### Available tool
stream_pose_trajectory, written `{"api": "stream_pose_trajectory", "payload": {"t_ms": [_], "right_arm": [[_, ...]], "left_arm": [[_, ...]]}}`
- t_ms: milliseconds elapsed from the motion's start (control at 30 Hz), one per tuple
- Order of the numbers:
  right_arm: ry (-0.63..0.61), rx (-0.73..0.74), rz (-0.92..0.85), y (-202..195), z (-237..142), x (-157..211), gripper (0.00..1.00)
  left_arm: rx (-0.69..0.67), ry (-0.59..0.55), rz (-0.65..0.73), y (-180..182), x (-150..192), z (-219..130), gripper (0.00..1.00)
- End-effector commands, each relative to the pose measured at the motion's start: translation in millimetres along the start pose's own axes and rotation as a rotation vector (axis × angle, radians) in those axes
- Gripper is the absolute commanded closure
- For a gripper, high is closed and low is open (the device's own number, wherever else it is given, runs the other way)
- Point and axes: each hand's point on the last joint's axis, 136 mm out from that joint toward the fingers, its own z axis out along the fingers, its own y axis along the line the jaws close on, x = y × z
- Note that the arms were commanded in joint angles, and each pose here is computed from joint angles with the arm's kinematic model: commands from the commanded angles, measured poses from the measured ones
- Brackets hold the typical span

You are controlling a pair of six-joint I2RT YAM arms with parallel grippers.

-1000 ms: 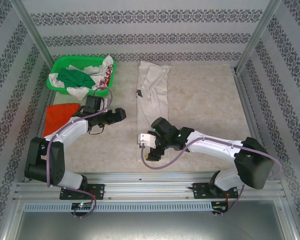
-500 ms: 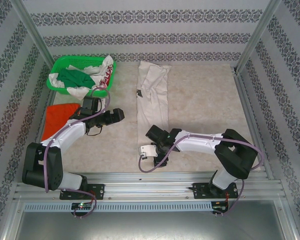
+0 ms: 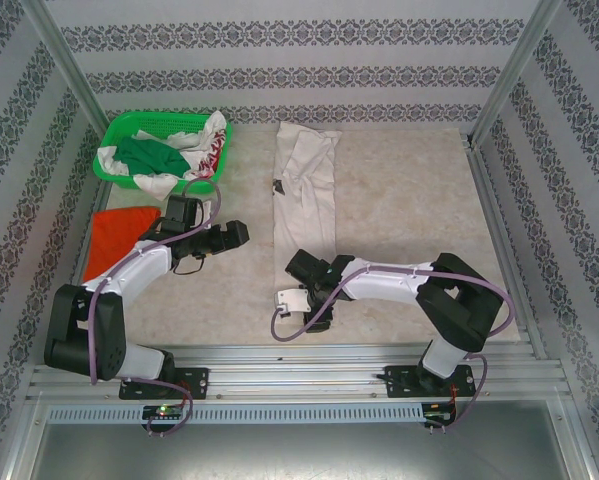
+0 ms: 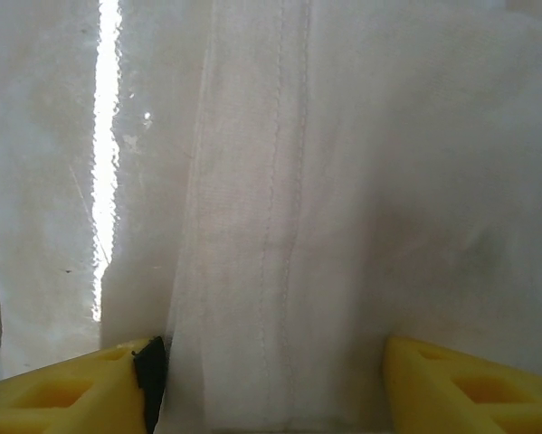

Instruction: Fold and stack the t-shirts

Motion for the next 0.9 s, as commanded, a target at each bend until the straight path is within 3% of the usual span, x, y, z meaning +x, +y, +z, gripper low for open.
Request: {"api": "stream_pose_trajectory", "payload": {"t_ms": [0, 133, 367, 533, 600, 667, 733, 867], "right_arm": [[-0.036, -0.043, 0.001, 10.9, -6.6, -10.0, 0.35], [-0.071, -0.04, 0.006, 11.4, -11.5, -16.6, 0.35], [0.029, -0.042, 0.019, 6.6, 4.6, -2.5, 0.39], [0.033, -0.041, 0.019, 6.5, 5.3, -2.2, 0.46], [0.031, -0.032, 0.024, 5.1, 4.8, -2.3, 0.52], [0.04, -0.027, 0.027, 4.0, 5.1, -0.7, 0.65], [0.049, -0.024, 0.026, 3.6, 6.1, 1.3, 0.68], [0.049, -0.026, 0.025, 4.2, 3.4, 1.7, 0.93]], "left_arm": [[0.022, 0.002, 0.013, 0.4, -0.8, 3.6, 0.03], [0.02, 0.002, 0.014, 1.7, -0.6, 5.2, 0.03], [0.029, 0.007, 0.006, 3.0, 2.3, 8.7, 0.03], [0.023, 0.009, 0.007, 5.1, 3.9, 9.2, 0.02], [0.026, 0.013, 0.006, 4.6, 4.3, 9.5, 0.01], [0.029, 0.013, 0.007, 3.9, 3.9, 9.9, 0.0], [0.033, 0.016, 0.008, 3.9, 4.5, 10.3, 0.0], [0.034, 0.017, 0.012, 3.4, 4.6, 10.6, 0.0]]}}
